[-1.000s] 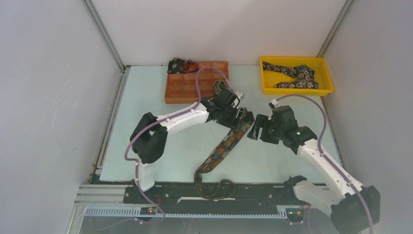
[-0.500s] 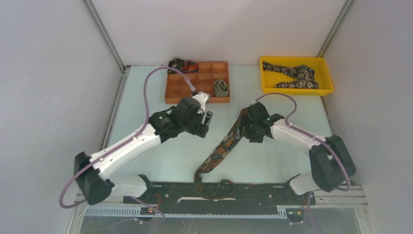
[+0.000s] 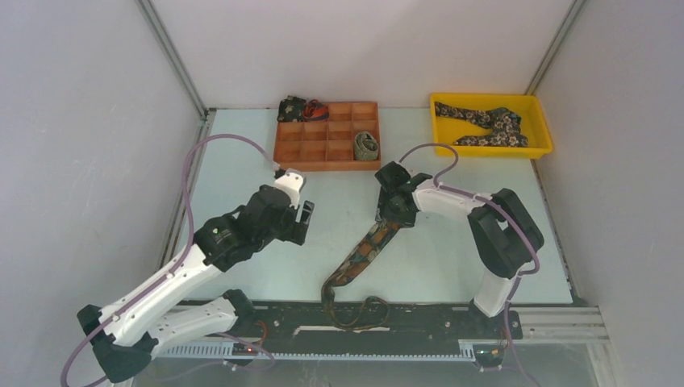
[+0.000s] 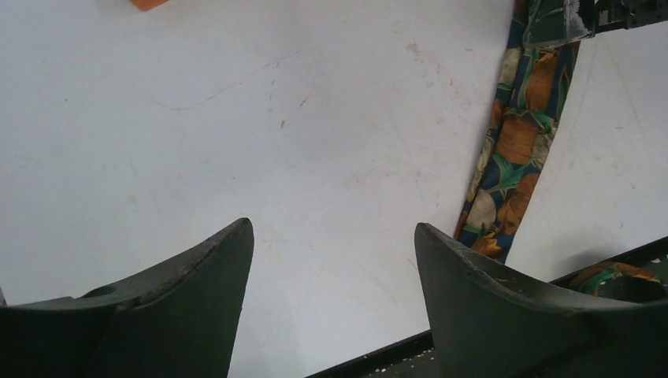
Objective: Roll the ties
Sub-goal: Flatten out the tie at the center of the board.
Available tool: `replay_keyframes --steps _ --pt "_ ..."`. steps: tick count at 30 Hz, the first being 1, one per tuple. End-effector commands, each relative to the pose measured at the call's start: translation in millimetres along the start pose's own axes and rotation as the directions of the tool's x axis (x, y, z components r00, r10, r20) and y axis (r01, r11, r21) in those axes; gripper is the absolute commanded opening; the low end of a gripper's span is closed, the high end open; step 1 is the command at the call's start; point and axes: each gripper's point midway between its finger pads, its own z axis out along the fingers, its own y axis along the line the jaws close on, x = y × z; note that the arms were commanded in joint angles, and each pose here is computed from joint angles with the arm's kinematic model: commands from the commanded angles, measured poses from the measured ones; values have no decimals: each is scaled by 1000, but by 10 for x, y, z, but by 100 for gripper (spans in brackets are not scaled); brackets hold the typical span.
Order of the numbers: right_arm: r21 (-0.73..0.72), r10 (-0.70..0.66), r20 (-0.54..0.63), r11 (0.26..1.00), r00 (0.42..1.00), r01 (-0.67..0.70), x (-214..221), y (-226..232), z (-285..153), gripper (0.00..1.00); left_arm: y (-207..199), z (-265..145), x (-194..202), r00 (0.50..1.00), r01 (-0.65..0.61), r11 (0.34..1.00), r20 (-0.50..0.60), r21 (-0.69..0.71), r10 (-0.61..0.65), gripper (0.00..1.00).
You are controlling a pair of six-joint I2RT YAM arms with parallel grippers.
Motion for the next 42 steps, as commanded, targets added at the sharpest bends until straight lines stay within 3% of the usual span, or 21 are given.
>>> replay_keyframes --steps 1,9,17,22,30,42 --pt "106 -24 30 994 999 20 -40 -39 43 60 100 34 67 1000 -6 999 22 -40 7 82" --pt "196 -78 -55 977 995 87 212 -165 266 50 104 84 121 999 -4 999 35 -43 6 81" --pt "200 -93 -81 974 992 107 304 -160 440 17 114 90 138 999 -1 999 37 -46 3 81" --pt "164 -71 -56 983 996 80 164 -127 405 6 106 87 141 999 1 999 38 -40 0 81" --pt "183 33 28 982 999 -37 -361 -560 234 2 -57 95 97 1000 21 999 19 34 -22 84" --pt "189 274 132 936 953 -296 -1145 -1659 148 0 -651 286 183 983 114 967 -166 228 -76 90"
